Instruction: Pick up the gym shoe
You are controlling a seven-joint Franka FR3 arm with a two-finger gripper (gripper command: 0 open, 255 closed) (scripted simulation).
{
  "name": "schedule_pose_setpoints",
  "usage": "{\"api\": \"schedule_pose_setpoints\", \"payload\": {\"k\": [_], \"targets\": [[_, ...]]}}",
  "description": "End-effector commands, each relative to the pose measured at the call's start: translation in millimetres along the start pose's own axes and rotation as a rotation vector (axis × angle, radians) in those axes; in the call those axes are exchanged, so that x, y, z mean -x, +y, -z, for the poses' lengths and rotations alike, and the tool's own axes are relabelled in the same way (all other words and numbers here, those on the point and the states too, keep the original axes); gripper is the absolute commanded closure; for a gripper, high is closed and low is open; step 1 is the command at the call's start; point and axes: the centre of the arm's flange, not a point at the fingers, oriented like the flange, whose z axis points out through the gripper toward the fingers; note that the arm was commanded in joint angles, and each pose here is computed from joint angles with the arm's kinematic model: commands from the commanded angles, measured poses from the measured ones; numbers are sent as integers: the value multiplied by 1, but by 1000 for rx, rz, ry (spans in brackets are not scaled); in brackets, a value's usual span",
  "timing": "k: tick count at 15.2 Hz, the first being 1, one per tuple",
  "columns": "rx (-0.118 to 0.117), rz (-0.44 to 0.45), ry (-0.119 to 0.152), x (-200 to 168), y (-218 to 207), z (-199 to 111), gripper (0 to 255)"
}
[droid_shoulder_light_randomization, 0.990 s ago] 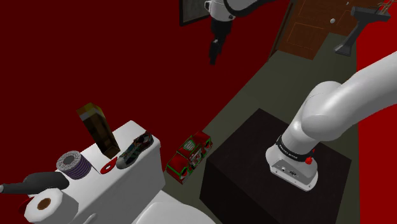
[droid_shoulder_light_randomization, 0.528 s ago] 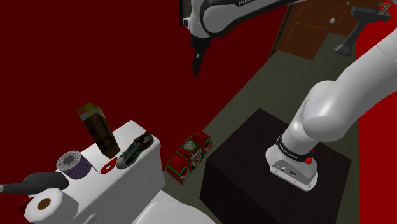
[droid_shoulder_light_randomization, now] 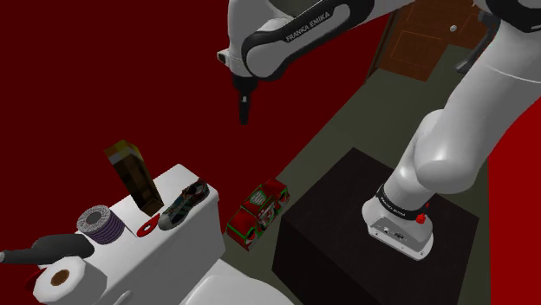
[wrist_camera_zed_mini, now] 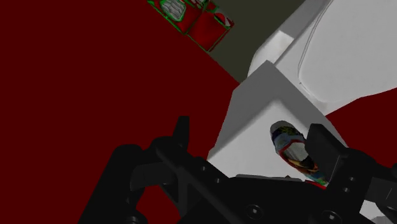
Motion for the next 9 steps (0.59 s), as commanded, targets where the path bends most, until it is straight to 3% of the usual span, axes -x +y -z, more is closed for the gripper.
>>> {"api": "schedule_pose_setpoints", "payload": {"k": [1,9], "targets": [[-3,54,7,-20,-6,-15,0],[-12,263,29,-90,-51,-75,0]]}}
